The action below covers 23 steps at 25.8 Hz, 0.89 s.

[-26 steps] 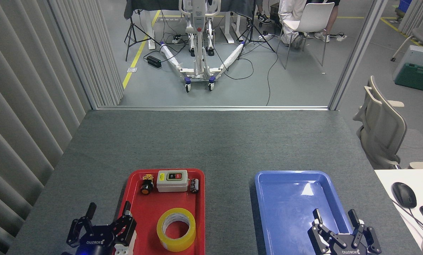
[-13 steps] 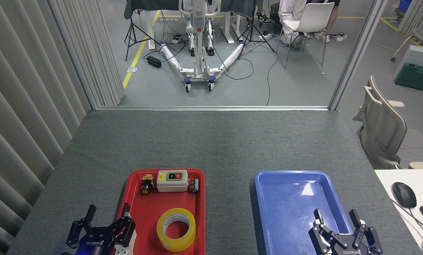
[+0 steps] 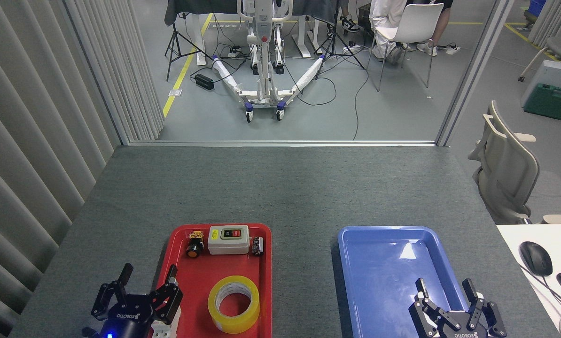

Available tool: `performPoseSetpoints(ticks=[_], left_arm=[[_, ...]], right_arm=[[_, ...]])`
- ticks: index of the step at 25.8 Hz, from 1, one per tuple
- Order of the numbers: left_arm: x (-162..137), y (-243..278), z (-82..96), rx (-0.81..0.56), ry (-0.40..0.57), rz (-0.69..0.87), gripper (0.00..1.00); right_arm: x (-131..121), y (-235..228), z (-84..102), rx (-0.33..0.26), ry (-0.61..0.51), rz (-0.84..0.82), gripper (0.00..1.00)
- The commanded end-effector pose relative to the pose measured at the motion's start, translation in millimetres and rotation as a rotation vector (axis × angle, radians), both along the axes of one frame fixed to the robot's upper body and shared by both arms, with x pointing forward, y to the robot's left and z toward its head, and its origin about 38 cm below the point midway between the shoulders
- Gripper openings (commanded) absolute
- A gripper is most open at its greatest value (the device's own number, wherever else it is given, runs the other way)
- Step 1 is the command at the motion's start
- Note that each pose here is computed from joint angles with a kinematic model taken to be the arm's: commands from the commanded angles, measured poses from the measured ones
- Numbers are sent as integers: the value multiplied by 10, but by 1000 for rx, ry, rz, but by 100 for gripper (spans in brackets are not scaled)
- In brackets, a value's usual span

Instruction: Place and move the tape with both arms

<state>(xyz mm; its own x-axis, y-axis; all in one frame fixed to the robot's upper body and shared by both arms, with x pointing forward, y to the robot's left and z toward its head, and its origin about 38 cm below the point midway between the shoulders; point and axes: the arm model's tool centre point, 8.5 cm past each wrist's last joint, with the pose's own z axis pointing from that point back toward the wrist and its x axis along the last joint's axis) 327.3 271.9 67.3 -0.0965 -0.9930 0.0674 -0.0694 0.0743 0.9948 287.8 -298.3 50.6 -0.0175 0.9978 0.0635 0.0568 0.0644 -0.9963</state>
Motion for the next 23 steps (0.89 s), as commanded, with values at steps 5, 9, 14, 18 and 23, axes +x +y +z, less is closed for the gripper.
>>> performPoseSetpoints(ticks=[5, 9, 14, 18, 23], left_arm=[[5, -28, -12, -3, 2, -1, 100], [4, -24, -26, -3, 6, 1, 100], [4, -92, -41, -8, 11, -10, 100], [170, -156, 70, -18, 1, -5, 100], [529, -317, 219, -50, 272, -33, 100]], right_arm=[[7, -22, 13, -9, -3, 4, 100], [9, -38, 4, -10, -1, -6, 100], [9, -35, 4, -10, -1, -3, 100], [14, -29, 7, -8, -3, -2, 100], [13, -13, -3, -3, -1, -2, 100]])
